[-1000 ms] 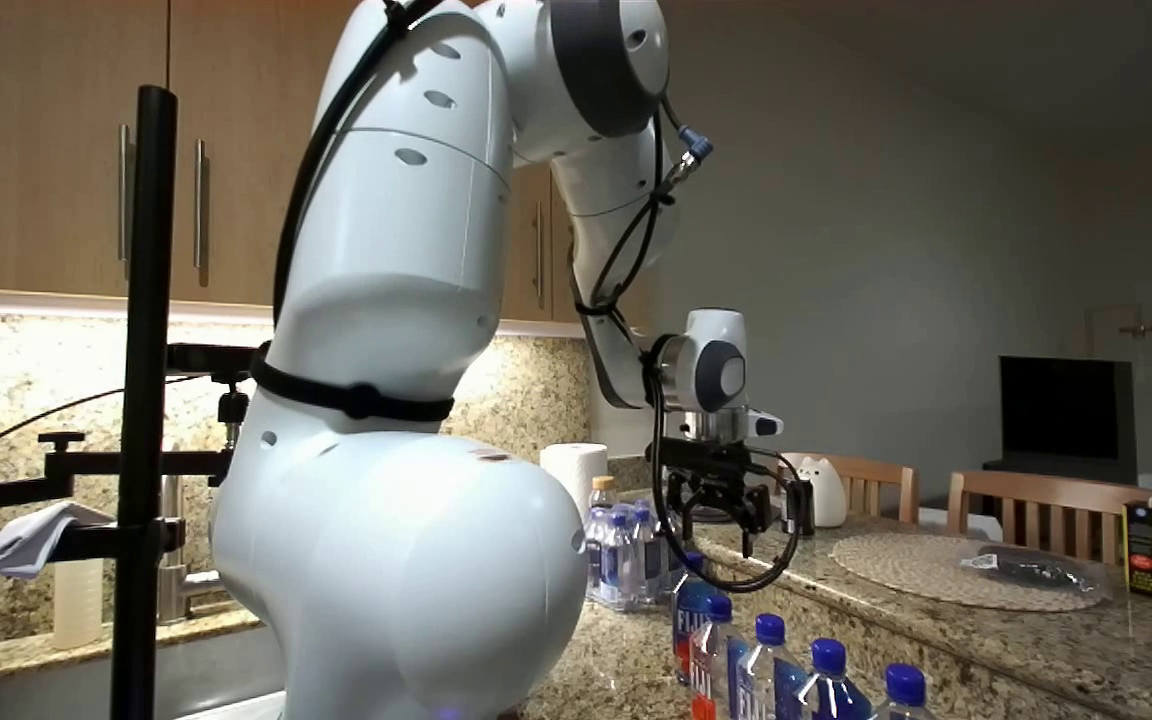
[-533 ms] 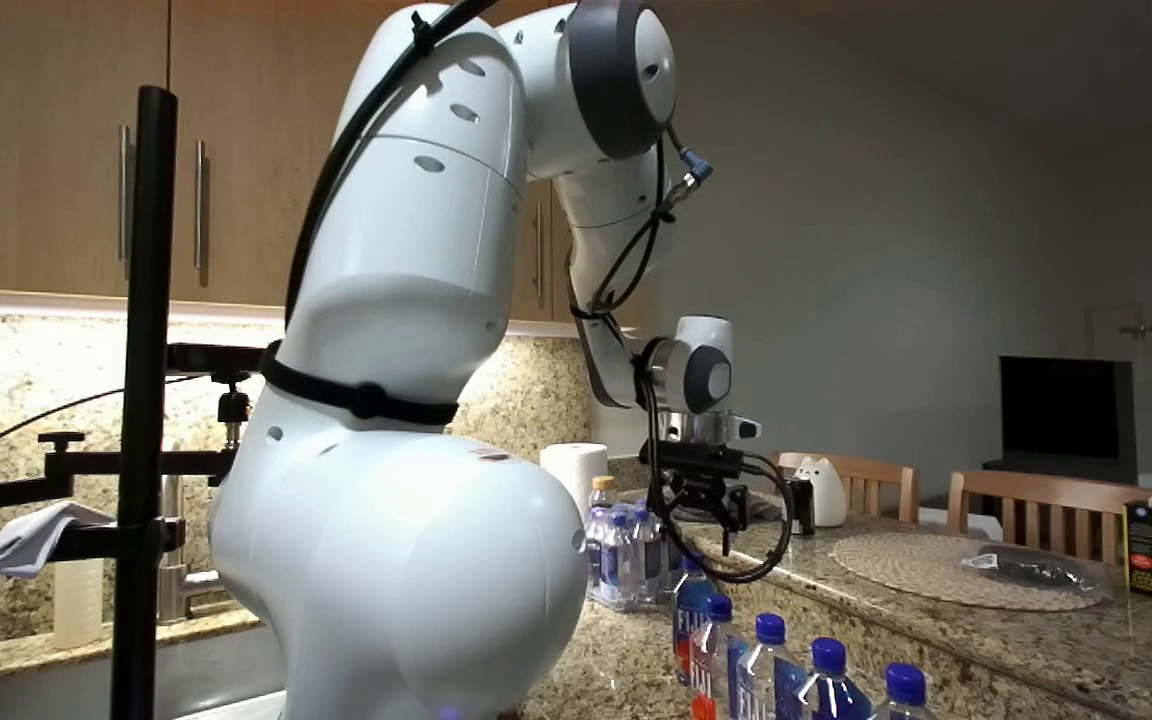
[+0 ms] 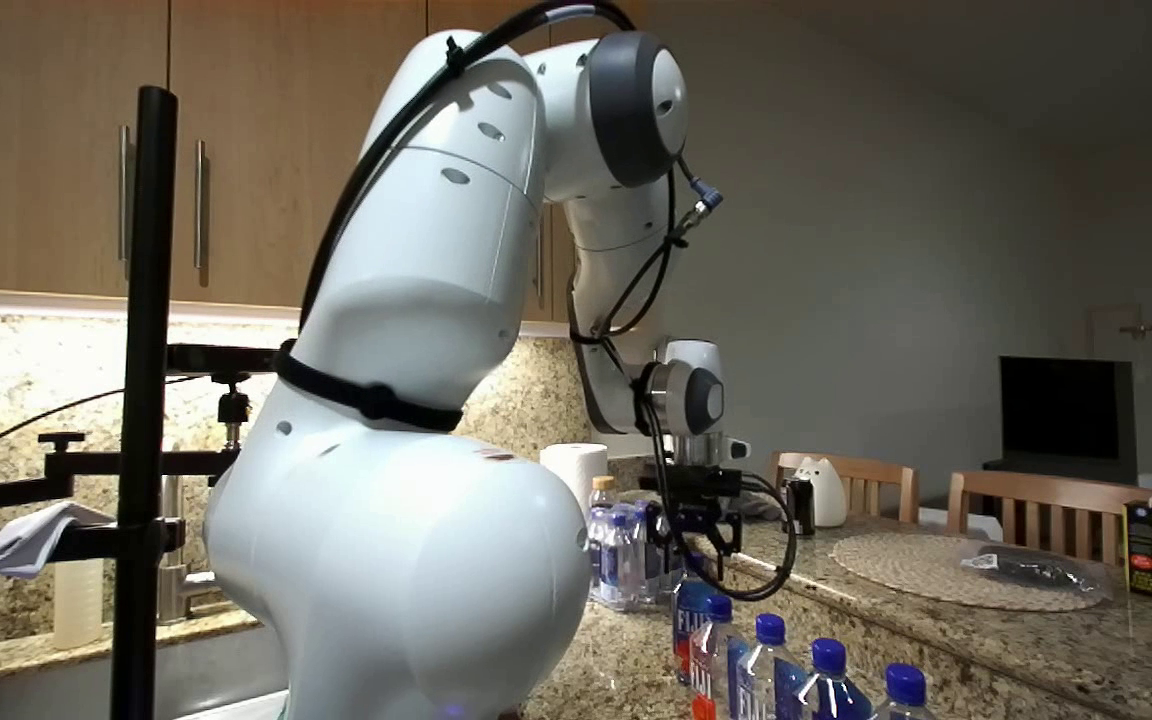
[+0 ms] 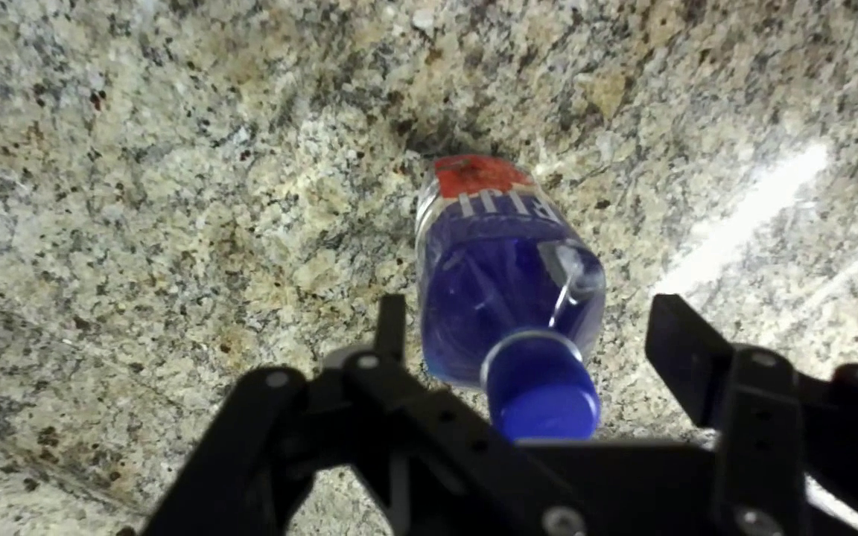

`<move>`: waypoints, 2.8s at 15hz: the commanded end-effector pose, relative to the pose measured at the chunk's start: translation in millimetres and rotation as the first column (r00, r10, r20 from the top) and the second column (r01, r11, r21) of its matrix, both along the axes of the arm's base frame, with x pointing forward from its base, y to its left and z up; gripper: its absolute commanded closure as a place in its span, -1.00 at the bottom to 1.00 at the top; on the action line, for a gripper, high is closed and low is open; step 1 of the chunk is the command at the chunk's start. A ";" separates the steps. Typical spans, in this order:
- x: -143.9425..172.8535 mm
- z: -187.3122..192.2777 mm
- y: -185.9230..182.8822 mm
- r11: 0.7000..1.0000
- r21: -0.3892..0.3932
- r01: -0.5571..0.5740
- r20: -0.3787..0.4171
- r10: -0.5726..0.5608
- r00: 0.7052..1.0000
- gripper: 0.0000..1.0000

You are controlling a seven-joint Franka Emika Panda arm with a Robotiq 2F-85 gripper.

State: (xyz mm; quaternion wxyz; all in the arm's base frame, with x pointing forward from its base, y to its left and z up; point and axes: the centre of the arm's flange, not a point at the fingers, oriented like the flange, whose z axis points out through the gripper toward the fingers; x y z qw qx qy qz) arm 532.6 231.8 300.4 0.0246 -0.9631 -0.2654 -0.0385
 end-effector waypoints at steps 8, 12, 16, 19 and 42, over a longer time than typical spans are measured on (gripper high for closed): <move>7.5 3.3 5.7 1.000 -0.002 -0.007 0.078 0.007 0.997 0.78; 6.0 3.0 5.6 1.000 -0.009 -0.008 0.074 0.008 0.997 0.70; 0.5 9.3 4.1 0.997 -0.036 0.072 0.079 -0.069 0.995 0.70; -6.9 13.6 3.7 0.987 -0.056 0.147 0.084 -0.142 0.986 0.70; -61.8 17.8 -42.3 0.898 -0.076 0.433 -0.057 -0.438 0.897 0.70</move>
